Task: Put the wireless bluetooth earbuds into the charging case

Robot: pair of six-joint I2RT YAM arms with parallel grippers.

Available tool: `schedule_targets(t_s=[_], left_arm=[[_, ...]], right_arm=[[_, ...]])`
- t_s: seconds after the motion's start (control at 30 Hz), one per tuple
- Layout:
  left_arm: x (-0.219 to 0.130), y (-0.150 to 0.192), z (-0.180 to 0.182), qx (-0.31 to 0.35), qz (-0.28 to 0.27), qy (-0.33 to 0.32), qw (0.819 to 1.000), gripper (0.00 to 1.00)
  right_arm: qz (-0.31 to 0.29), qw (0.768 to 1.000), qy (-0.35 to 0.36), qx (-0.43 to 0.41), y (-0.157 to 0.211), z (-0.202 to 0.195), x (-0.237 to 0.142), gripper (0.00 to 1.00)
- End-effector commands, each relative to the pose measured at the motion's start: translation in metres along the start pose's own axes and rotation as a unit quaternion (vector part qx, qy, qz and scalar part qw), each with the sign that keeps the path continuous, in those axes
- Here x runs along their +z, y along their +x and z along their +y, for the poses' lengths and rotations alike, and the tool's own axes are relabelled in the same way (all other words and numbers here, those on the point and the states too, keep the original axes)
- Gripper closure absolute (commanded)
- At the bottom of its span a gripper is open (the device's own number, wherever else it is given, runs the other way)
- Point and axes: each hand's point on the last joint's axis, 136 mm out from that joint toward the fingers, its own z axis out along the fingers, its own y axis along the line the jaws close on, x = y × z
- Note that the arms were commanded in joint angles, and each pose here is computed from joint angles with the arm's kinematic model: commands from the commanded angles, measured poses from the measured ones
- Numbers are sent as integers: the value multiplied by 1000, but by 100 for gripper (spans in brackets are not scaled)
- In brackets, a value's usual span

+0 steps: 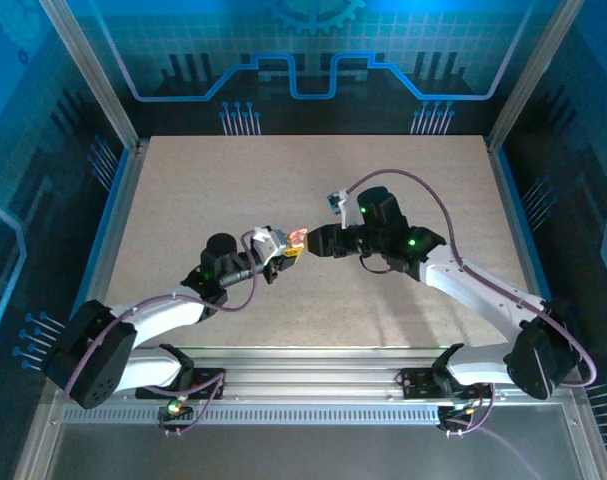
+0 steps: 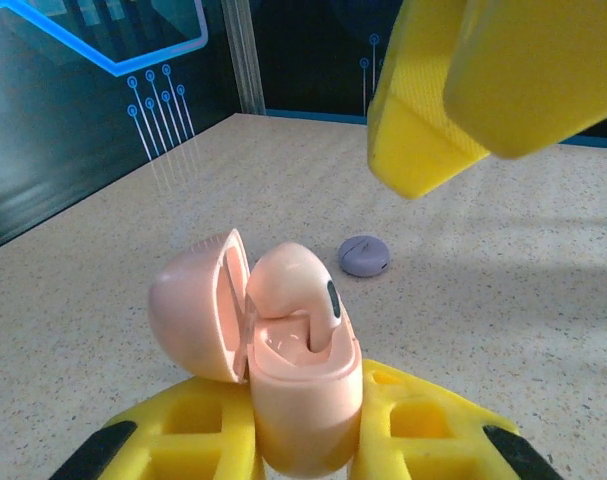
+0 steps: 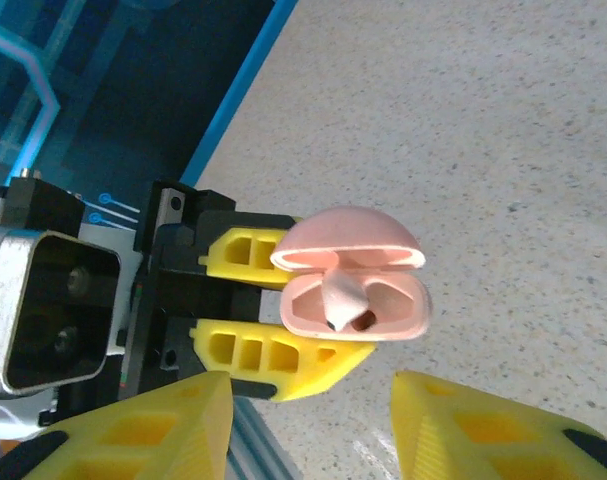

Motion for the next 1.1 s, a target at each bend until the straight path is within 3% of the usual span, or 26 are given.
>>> schedule_targets(t_s=[0.0,1.07], left_arm=[[-2,-7,-5,15,-9,7,1000,87],[-6,-13,-7,21,-15,7,1000,87]], right_arm=[[5,999,-44,15,-11,15,4,56],[14,998,-62,21,-15,14,21,60]])
